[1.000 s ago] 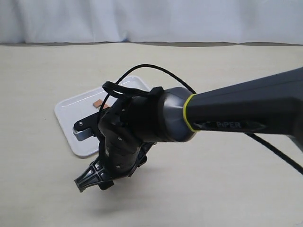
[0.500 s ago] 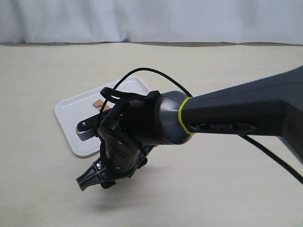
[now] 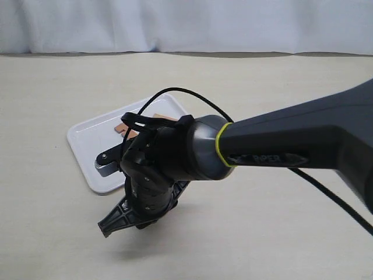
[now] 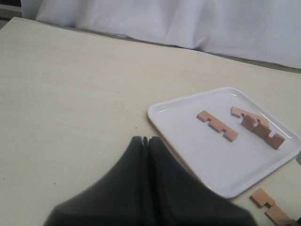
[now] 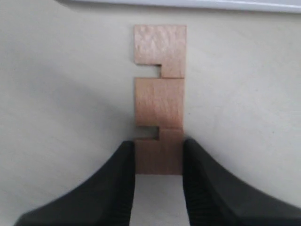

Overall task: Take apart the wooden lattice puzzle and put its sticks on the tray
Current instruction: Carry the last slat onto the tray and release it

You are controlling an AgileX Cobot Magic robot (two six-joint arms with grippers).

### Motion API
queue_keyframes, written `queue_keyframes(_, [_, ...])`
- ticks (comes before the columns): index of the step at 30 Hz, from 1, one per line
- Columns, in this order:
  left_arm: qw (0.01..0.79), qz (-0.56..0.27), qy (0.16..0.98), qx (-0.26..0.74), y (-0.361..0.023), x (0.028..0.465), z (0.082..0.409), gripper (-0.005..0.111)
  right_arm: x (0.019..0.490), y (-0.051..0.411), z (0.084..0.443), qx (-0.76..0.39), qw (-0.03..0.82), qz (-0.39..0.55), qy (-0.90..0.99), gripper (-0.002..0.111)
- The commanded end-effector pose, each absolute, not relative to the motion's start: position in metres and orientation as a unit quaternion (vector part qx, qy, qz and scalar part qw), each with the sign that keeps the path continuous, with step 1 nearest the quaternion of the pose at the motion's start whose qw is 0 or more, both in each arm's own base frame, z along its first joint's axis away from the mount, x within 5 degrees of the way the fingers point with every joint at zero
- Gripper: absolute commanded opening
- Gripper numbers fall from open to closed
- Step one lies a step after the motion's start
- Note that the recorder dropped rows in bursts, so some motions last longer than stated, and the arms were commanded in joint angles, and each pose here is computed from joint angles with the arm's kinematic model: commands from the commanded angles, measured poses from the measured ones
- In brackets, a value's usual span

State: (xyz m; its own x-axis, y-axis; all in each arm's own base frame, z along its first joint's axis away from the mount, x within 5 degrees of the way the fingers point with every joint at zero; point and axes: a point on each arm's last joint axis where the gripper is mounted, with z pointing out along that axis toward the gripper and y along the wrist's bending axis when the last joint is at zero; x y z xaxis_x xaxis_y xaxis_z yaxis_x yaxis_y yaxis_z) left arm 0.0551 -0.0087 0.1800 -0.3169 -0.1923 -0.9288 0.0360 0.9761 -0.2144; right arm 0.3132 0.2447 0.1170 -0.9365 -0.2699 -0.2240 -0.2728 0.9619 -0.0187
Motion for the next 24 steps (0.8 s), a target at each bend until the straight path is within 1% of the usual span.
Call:
queue_keyframes(1, [0.582, -0.102, 0.805, -0.048, -0.009, 0.055, 0.179, 0.0, 0.315, 0.242, 0.143, -0.149, 0.144, 0.012, 0.978, 0.005])
queue_keyframes(7, [0.582, -0.102, 0.805, -0.048, -0.009, 0.055, 0.179, 0.0, 0.313, 0.239, 0.19, -0.163, 0.207, 0.038, 0.964, 0.005])
queue_keyframes(9, [0.582, -0.102, 0.805, -0.048, -0.009, 0.055, 0.179, 0.0, 0.315, 0.239, 0.201, -0.165, 0.238, 0.045, 0.956, 0.005])
queue_keyframes(11, [0.582, -0.102, 0.805, -0.048, -0.009, 0.055, 0.179, 0.0, 0.319, 0.241, 0.205, -0.155, 0.27, 0.058, 0.949, 0.005])
queue_keyframes(14, [0.582, -0.102, 0.805, -0.048, -0.009, 0.055, 0.179, 0.0, 0.329, 0.249, 0.2, -0.157, 0.314, 0.081, 0.933, 0.005])
queue_keyframes(16, [0.582, -0.102, 0.805, -0.048, -0.009, 0.055, 0.179, 0.0, 0.338, 0.254, 0.195, -0.162, 0.326, 0.078, 0.928, 0.005])
queue_keyframes(21, [0.582, -0.102, 0.805, -0.048, -0.009, 0.055, 0.179, 0.0, 0.37, 0.256, 0.17, -0.14, 0.305, 0.041, 0.941, 0.005])
queue_keyframes(24, [0.581, -0.102, 0.806, -0.047, -0.009, 0.055, 0.179, 0.0, 0.383, 0.261, 0.155, -0.136, 0.3, 0.036, 0.944, 0.005])
